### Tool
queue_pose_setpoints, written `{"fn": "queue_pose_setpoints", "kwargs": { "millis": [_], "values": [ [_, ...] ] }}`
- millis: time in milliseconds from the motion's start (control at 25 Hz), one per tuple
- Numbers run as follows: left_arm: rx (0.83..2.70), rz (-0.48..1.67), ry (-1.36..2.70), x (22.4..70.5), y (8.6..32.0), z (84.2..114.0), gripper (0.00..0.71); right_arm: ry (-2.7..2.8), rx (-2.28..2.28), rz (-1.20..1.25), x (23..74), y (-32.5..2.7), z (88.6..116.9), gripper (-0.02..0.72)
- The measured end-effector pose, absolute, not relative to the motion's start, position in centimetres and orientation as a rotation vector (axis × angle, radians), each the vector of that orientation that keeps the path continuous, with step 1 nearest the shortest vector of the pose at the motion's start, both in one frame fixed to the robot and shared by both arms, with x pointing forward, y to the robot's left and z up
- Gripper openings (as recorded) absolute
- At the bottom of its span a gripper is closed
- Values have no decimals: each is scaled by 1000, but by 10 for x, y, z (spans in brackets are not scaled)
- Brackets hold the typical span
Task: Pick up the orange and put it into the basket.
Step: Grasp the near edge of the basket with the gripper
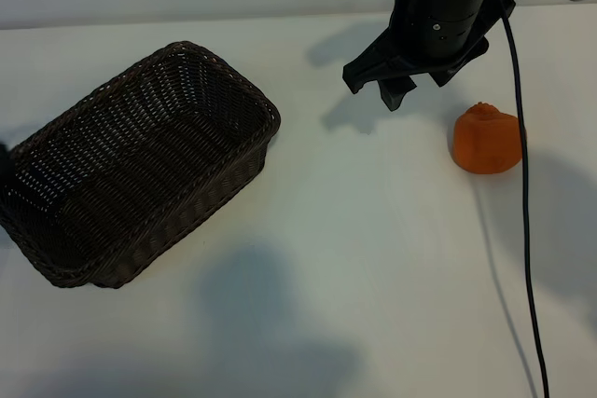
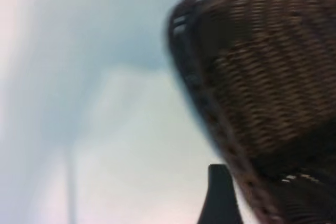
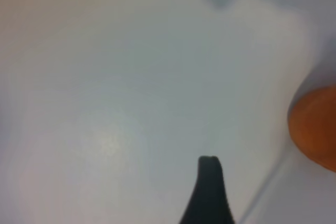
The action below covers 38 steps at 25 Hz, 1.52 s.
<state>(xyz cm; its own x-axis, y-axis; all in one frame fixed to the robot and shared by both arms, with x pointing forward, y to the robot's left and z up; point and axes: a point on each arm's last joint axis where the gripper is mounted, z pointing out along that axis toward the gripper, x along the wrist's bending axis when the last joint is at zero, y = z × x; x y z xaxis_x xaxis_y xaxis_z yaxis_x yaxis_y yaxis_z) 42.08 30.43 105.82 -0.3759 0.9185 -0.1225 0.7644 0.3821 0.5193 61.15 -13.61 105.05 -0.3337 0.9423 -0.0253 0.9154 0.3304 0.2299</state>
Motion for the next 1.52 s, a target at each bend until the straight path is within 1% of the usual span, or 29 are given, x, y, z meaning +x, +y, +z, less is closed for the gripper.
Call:
{"fn": "queue_pose_setpoints", "kwargs": {
  "millis": [200, 400, 640, 880, 1520],
  "values": [
    [1367, 590, 2343, 413, 311, 1036, 554, 2433, 1714, 261, 611, -136, 1050, 547],
    [1297, 578, 2318, 424, 309, 1030, 554, 2433, 1714, 260, 611, -136, 1050, 547],
    [1289, 492, 2365, 444, 304, 1008, 554, 2436, 1719, 265, 611, -136, 1050, 547],
    [1328, 383, 2419, 456, 299, 986, 554, 2453, 1737, 291, 610, -133, 1050, 547],
    [1358, 314, 2456, 472, 295, 958, 554, 2469, 1737, 303, 609, -132, 1050, 547]
  ]
}}
